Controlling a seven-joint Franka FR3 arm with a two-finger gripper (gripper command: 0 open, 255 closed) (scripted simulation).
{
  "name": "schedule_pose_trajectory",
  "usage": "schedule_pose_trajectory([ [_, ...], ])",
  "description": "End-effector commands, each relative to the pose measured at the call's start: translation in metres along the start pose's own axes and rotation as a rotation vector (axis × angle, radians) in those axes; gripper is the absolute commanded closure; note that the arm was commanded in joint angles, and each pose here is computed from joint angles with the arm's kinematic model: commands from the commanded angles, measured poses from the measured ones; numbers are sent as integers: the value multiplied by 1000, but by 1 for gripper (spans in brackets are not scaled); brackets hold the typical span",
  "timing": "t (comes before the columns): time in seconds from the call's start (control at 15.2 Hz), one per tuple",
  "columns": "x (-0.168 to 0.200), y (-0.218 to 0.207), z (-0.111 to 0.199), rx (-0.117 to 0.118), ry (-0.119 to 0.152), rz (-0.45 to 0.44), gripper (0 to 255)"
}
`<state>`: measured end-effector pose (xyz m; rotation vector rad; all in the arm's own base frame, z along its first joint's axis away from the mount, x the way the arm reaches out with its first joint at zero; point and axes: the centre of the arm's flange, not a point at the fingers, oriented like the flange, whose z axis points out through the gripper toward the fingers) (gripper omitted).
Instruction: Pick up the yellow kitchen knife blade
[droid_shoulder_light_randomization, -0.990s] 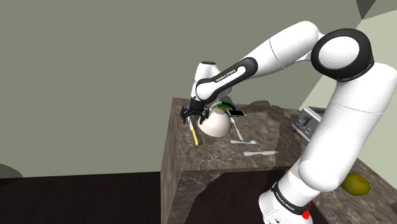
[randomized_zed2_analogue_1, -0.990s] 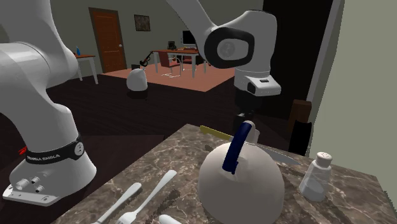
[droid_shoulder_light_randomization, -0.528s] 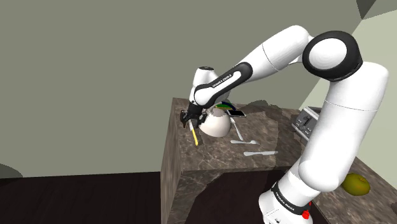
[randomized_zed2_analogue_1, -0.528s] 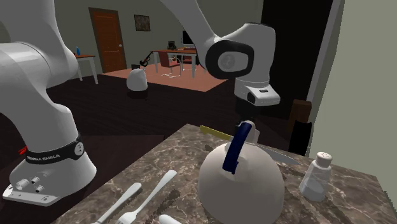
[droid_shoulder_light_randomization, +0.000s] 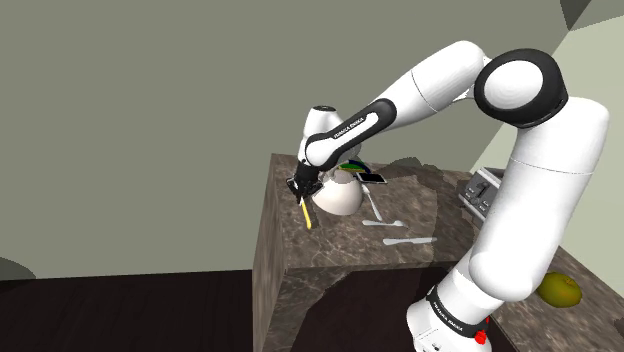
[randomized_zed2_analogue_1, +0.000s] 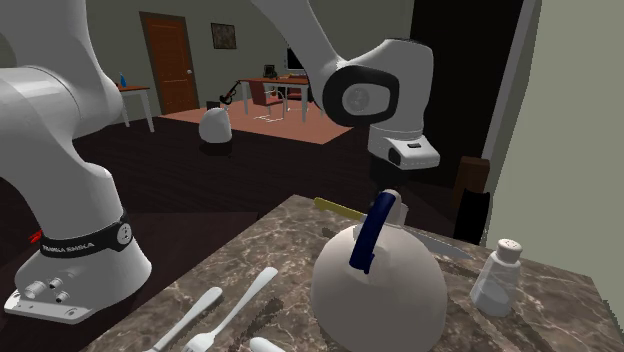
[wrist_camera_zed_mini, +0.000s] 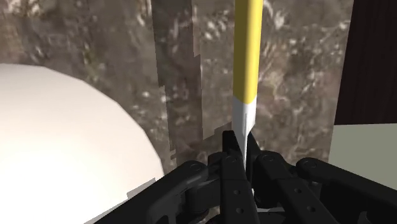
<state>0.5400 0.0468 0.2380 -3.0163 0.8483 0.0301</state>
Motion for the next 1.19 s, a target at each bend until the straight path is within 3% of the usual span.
schedule_pose_trajectory([
  [0.0, -1, 0, 1, 0, 0, 0, 255],
  [1.12, -2, 0, -79, 0, 0, 0, 255],
])
